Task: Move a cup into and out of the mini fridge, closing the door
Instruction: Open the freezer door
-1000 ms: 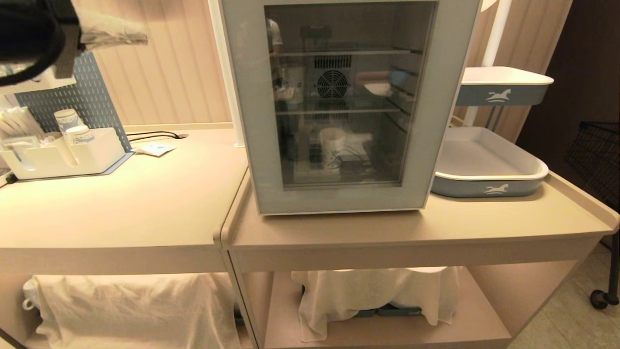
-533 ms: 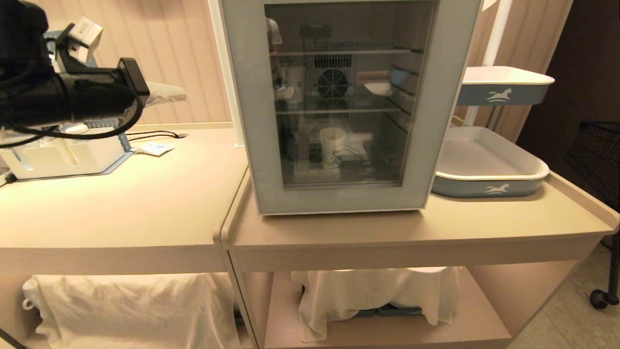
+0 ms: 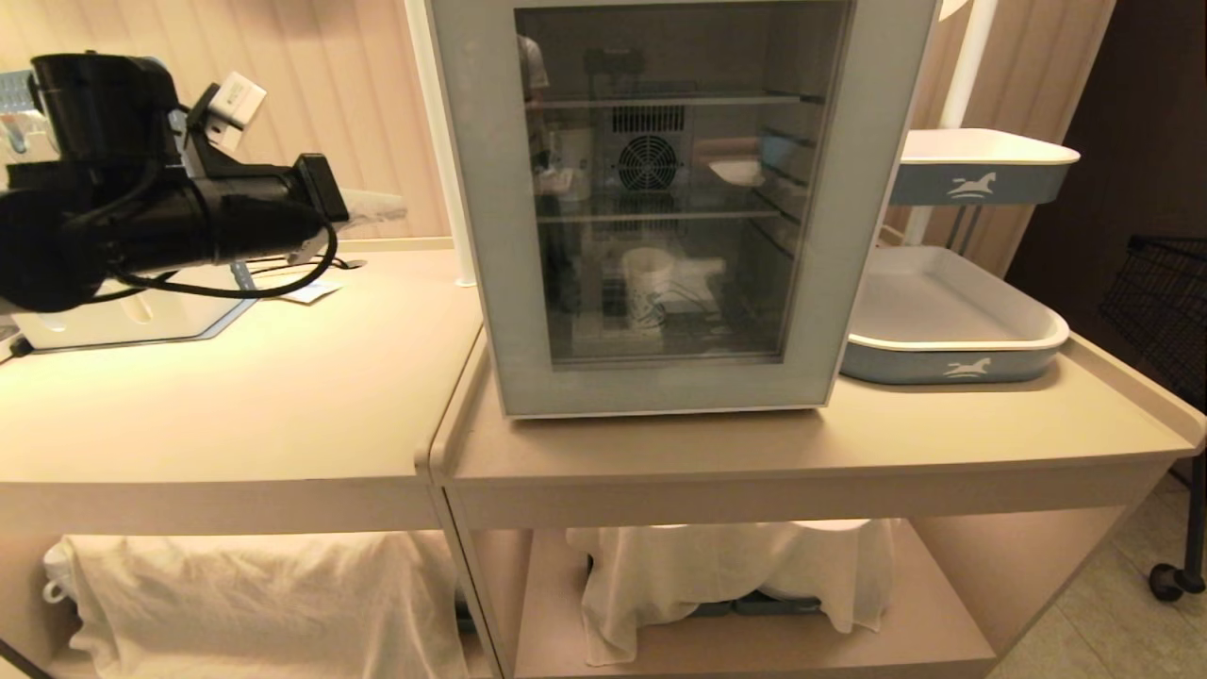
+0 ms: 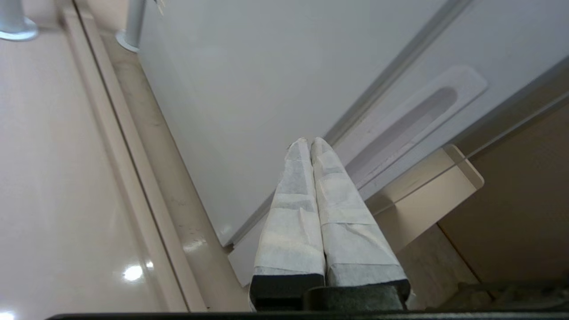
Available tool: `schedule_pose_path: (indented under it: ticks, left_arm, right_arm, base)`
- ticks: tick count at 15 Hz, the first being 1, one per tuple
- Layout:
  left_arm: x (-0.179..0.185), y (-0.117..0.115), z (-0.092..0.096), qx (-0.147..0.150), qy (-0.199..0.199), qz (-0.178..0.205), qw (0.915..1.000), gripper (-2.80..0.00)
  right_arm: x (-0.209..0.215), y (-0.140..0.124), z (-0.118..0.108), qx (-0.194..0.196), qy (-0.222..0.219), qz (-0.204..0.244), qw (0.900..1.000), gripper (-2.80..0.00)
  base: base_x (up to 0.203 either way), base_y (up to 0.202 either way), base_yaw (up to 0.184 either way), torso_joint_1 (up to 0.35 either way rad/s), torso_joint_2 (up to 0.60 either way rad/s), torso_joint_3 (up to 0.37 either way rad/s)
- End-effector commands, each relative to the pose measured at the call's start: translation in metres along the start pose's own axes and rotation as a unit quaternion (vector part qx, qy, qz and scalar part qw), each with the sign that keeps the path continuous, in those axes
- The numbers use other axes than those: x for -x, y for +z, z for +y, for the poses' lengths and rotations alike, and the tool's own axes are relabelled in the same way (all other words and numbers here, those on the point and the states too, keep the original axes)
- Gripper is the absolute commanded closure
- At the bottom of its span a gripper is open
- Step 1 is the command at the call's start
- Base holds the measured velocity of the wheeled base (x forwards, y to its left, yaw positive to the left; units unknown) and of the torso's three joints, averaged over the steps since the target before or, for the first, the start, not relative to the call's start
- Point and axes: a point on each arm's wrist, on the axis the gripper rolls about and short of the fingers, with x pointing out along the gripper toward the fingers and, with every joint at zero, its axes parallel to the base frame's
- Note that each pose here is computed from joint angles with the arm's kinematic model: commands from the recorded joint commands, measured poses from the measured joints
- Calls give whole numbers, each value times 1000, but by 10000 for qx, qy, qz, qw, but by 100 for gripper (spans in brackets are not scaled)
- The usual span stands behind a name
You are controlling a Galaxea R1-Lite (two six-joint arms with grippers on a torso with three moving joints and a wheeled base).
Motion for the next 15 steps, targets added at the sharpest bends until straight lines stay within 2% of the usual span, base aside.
schedule_pose_path:
  ticks: [1, 4, 7, 8, 15]
  left_arm:
    - [-11, -10, 7, 53, -81, 77, 9999, 0]
    - [-27, -19, 7, 36, -257, 101, 9996, 0]
    - [-27, -24, 6, 20, -280, 109, 9995, 0]
    - [-26, -25, 5, 19, -306, 89, 9995, -280]
    - [-13, -26, -6, -39, -377, 69, 9993, -280]
  right_arm:
    - [0, 0, 0, 3, 5, 3, 10000, 0]
    - [0, 0, 0, 3, 1, 4, 10000, 0]
    - [0, 0, 0, 3, 1, 4, 10000, 0]
    - [0, 0, 0, 3, 0, 4, 10000, 0]
    - [0, 0, 0, 3, 8, 3, 10000, 0]
  base:
    - [0, 0, 0, 0, 0, 0]
    - [0, 0, 0, 0, 0, 0]
    - [0, 0, 0, 0, 0, 0]
    - [0, 0, 0, 0, 0, 0]
    - [0, 0, 0, 0, 0, 0]
